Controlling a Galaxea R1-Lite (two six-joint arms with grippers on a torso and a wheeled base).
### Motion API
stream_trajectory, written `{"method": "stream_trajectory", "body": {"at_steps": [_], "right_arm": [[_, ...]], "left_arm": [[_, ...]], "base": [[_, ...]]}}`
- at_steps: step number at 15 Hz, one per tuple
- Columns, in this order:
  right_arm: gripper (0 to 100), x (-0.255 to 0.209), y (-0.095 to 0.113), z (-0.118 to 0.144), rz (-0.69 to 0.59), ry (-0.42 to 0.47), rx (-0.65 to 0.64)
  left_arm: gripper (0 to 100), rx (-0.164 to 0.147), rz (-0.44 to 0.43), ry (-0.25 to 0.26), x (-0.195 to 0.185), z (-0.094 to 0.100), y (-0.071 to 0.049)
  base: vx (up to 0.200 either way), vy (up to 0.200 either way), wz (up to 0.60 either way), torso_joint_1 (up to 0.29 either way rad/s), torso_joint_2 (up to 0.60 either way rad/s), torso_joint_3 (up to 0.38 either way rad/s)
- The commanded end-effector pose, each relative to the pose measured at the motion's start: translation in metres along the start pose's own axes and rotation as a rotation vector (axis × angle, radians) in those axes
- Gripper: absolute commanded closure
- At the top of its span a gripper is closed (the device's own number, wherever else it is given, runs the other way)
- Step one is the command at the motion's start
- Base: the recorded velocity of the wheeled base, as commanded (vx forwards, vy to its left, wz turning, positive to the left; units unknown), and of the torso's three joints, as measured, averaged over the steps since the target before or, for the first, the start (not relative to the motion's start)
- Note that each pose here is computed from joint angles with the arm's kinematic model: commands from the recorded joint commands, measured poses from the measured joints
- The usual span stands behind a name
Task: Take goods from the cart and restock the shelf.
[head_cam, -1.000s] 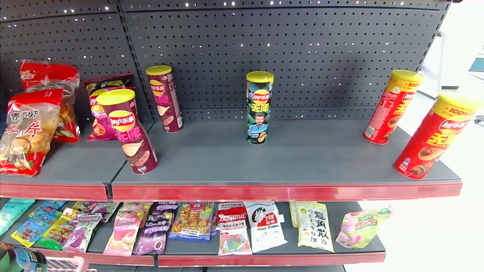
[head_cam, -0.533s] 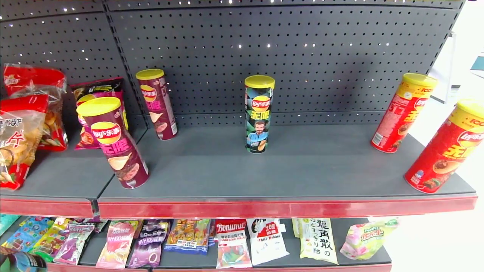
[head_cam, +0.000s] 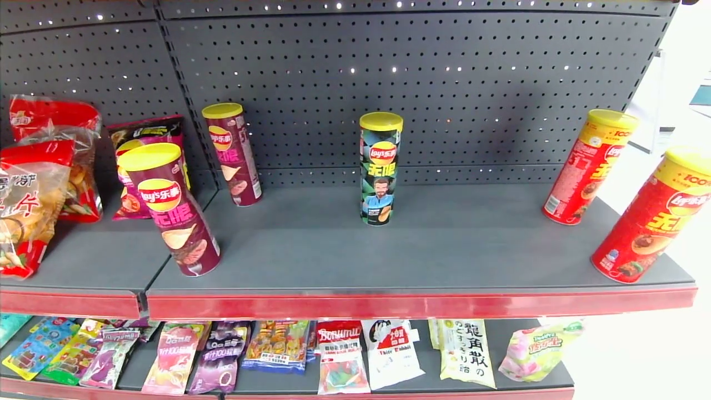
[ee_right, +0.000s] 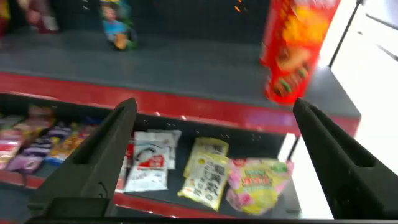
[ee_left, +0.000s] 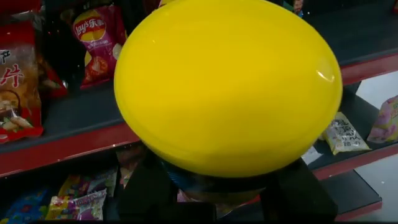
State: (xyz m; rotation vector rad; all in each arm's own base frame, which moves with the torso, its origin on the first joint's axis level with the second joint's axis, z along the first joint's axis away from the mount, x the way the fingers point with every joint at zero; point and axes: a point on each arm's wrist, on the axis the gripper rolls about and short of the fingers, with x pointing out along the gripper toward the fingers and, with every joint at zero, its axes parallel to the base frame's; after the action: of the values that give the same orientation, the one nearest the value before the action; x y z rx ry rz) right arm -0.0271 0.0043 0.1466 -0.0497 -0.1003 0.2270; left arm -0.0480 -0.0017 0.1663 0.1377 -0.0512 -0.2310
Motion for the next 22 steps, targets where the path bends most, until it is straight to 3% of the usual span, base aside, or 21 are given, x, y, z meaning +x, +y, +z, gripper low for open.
{"method": "stream_trajectory", "body": {"at_steps": [1,3,4,9,13,16,22], "right_arm": [[0,0.033,-0.006,0.041,0.203,0.091,-0.010],[0,0.057,-0.009,0.047,0.227,0.169,-0.010],[0,0.080,-0.012,0.059,0.258,0.212,-0.027],[0,0.191,0.004,0.100,0.474,0.263,-0.034],[0,0.292,0.019,0.063,0.462,0.203,-0.044],[0,0.325,0.032,0.051,0.467,0.243,-0.001],[0,0.376,0.071,0.047,0.543,0.225,0.029]], "left_arm": [[100,-0.009,-0.014,0.006,0.000,-0.004,0.000],[100,-0.012,-0.017,0.025,0.002,-0.010,-0.001],[100,-0.013,0.033,0.050,0.005,-0.013,0.000],[100,-0.026,0.029,0.082,0.010,-0.010,0.002],[100,-0.023,0.061,0.086,0.011,-0.008,0.003],[100,-0.021,0.082,0.086,0.010,-0.008,0.003],[100,-0.024,0.077,0.113,0.015,-0.008,0.004]], "base": [[0.000,0.000,0.00,0.000,0.00,0.000],[0.000,0.000,0.00,0.000,0.00,0.000],[0.000,0.000,0.00,0.000,0.00,0.000],[0.000,0.000,0.00,0.000,0.00,0.000],[0.000,0.000,0.00,0.000,0.00,0.000],[0.000,0.000,0.00,0.000,0.00,0.000],[0.000,0.000,0.00,0.000,0.00,0.000]]}}
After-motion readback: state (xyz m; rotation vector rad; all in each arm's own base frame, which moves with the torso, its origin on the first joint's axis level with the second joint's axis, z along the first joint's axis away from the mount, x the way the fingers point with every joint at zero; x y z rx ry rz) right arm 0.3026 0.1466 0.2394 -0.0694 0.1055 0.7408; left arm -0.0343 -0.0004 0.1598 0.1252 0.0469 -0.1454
